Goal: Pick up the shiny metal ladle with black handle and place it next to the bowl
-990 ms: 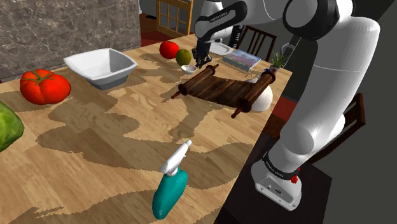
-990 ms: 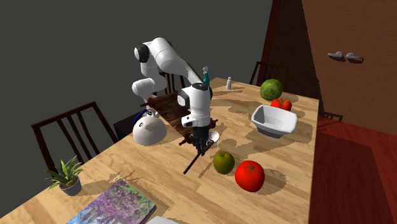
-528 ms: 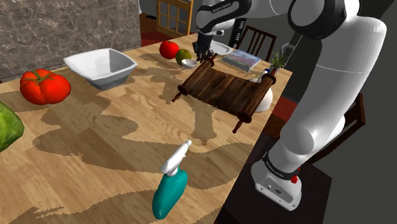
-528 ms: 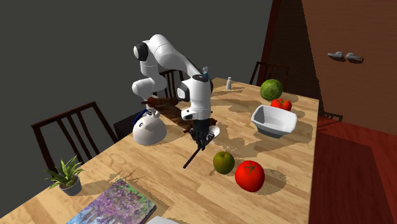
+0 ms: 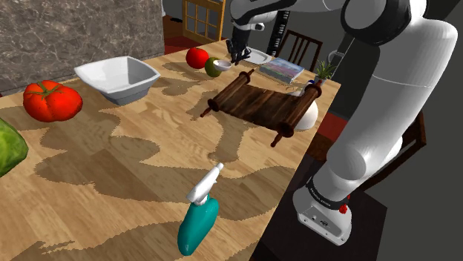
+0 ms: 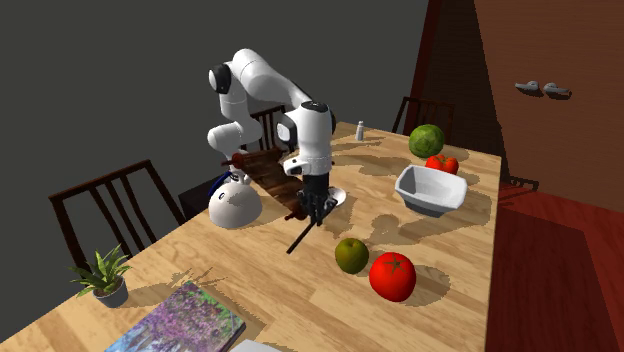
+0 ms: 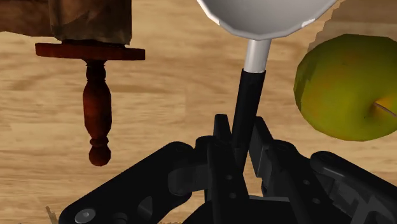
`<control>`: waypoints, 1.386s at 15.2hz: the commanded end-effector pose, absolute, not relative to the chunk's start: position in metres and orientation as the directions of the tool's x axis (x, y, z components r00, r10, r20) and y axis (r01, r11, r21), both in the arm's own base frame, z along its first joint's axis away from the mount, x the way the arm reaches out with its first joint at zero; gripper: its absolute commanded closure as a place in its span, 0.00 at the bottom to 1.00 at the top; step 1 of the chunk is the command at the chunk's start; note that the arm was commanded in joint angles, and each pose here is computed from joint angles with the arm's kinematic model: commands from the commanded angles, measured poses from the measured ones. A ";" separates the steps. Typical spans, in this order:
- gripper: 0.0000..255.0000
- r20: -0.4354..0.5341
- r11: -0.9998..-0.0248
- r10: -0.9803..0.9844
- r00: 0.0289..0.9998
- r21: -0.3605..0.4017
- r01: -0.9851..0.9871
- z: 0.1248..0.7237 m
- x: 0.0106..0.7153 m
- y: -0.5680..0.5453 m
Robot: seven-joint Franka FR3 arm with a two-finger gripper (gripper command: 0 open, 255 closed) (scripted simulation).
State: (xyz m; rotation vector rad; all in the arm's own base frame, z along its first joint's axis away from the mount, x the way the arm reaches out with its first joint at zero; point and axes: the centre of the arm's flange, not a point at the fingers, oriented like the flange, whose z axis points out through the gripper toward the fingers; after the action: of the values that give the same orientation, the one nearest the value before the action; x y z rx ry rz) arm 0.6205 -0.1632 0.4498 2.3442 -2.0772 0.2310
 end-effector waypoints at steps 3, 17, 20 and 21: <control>1.00 0.110 -0.125 -0.987 0.114 -0.096 -0.987 0.470 0.621 -0.163; 1.00 0.110 -0.125 -0.987 0.114 -0.096 -0.987 0.506 0.626 -0.071; 1.00 0.110 -0.125 -0.987 0.114 -0.096 -0.987 0.507 0.628 -0.031; 1.00 0.110 -0.125 -0.987 0.114 -0.096 -0.987 0.507 0.629 -0.018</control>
State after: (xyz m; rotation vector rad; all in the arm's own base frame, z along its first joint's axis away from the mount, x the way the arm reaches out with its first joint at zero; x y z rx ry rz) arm 0.6288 -0.0309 0.5079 2.3457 -2.0753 0.2304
